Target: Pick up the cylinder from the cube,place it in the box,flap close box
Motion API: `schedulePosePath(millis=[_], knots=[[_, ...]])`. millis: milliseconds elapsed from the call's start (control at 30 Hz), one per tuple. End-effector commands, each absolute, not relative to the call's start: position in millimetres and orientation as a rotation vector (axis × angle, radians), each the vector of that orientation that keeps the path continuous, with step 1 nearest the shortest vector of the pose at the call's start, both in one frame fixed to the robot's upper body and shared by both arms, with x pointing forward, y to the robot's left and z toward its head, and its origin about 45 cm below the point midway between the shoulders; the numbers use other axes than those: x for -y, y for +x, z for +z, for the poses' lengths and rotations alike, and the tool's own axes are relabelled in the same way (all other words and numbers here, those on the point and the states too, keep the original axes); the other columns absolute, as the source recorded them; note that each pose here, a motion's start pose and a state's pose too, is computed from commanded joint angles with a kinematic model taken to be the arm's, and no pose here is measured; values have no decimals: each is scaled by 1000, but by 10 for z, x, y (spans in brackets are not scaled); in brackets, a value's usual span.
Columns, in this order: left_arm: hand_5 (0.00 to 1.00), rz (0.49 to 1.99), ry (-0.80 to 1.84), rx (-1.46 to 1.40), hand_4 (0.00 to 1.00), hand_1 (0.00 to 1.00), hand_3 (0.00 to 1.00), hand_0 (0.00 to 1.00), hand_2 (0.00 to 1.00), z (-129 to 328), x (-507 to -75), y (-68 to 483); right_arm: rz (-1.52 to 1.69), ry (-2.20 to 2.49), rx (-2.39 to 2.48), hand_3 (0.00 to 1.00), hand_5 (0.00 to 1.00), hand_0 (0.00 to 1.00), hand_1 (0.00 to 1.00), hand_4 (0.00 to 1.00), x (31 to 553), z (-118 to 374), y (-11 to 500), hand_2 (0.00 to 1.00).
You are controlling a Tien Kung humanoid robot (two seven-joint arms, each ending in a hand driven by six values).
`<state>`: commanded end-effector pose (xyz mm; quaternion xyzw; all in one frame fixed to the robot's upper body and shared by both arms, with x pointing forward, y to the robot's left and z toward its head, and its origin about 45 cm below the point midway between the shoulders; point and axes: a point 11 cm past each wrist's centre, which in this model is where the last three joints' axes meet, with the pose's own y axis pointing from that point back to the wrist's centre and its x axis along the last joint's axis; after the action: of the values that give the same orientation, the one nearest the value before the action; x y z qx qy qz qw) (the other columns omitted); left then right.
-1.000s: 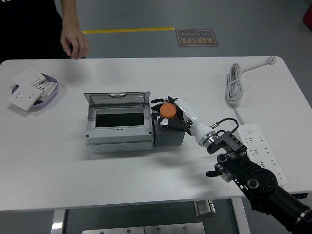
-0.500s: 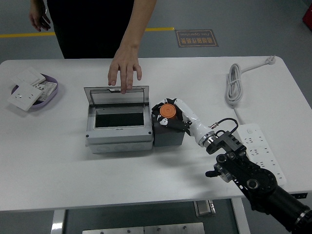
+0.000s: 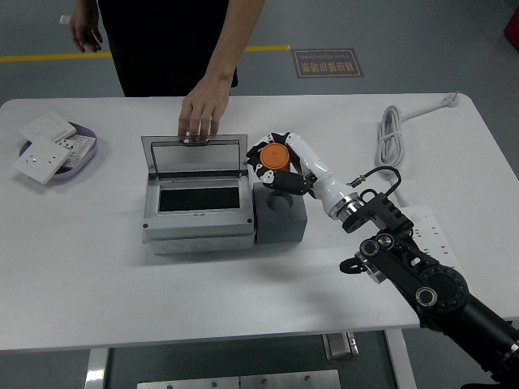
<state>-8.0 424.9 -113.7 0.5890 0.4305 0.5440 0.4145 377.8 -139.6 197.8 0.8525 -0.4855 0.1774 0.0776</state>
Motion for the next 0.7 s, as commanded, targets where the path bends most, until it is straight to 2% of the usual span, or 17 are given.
schedulePosePath(millis=[167, 200, 367, 400, 700], knots=[[196, 1368, 1484, -1083, 640, 580, 582, 601, 590, -1134, -4257, -87, 631, 2506, 1383, 349, 2, 229, 390, 60, 1208, 2056, 3807, 429], [197, 1368, 1484, -1082, 640, 580, 582, 600, 590, -1134, -4260, -86, 648, 2494, 1372, 351, 2, 127, 338, 30, 1185, 2063, 3817, 429], [197, 1370, 1488, -1084, 640, 580, 582, 600, 590, -1129, -4273, -96, 721, 2445, 1308, 351, 2, 127, 338, 30, 1065, 2096, 3855, 429], [199, 1370, 1489, -1085, 640, 580, 581, 601, 590, -1128, -4276, -101, 739, 2435, 1286, 358, 2, 6, 250, 51, 1030, 2107, 3861, 409], [200, 1372, 1503, -1097, 641, 580, 582, 600, 590, -1120, -4302, -159, 743, 2399, 1067, 363, 2, 2, 239, 51, 667, 2141, 3831, 401]])
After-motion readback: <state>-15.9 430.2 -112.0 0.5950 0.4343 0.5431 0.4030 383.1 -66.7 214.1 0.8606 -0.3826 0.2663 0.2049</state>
